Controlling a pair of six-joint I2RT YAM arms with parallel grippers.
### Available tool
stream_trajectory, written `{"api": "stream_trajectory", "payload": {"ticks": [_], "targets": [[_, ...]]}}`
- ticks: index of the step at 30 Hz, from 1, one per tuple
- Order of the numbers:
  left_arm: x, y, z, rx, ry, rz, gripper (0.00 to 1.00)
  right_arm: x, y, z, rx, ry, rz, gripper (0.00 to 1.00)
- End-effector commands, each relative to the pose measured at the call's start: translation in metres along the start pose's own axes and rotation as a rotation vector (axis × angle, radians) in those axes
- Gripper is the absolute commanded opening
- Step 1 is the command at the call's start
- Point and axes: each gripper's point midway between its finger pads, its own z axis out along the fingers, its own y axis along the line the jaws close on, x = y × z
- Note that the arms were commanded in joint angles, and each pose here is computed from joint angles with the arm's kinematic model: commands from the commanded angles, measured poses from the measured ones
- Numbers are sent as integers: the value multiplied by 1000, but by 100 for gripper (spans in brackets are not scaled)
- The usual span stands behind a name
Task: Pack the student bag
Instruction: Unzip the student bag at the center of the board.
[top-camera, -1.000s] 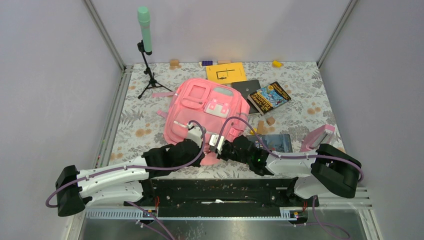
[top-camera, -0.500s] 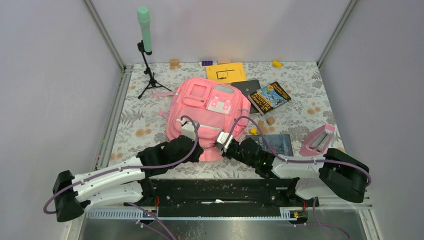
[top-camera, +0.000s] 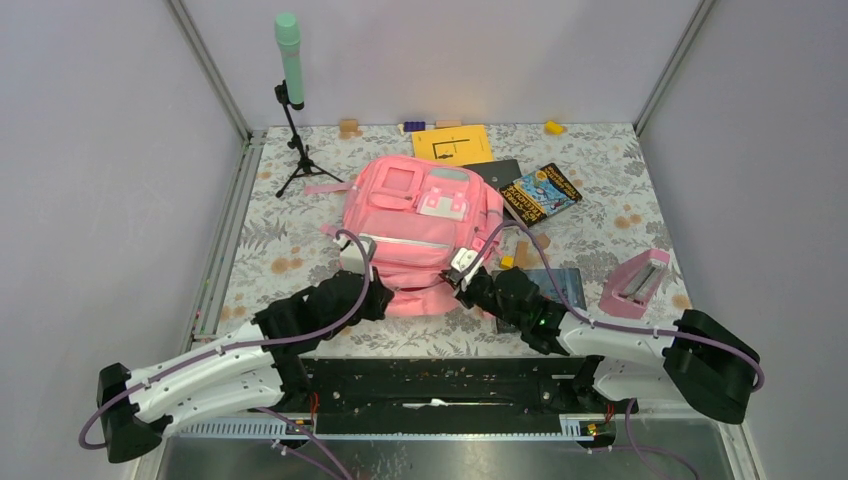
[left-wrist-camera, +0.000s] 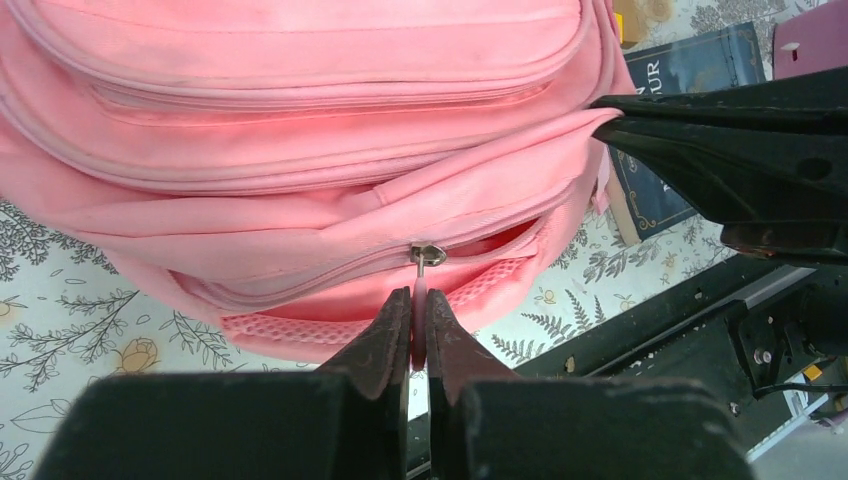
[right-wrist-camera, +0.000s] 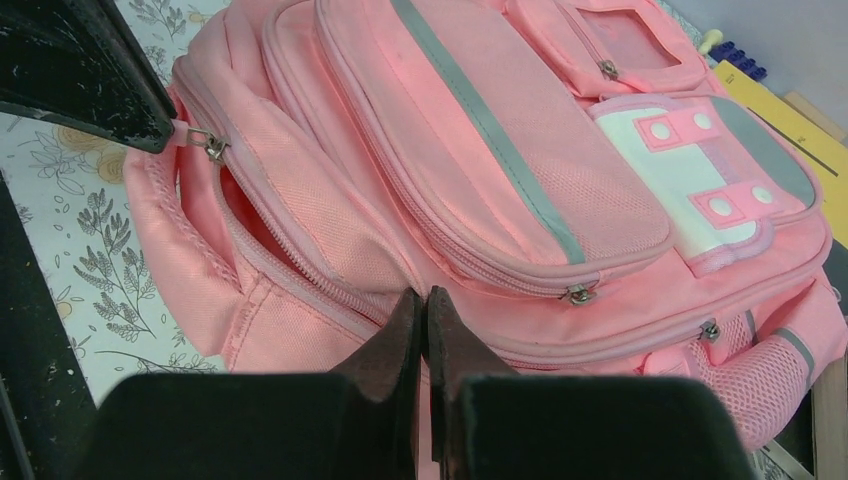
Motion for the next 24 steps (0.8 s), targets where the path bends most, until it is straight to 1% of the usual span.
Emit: {"api": "stream_trajectory", "payload": {"ticks": [1,12,24], "targets": [[-11,13,-1,-48,-55,-19,0,-24,-33,-6,118,-68,49,0],[-25,17,10,-54,-73,-39,0,-29,-58,-17,178,-70,129,0],[-29,42,10,-113,-95,-67,0,-39,-82,-33,245,-85,225,0]]}}
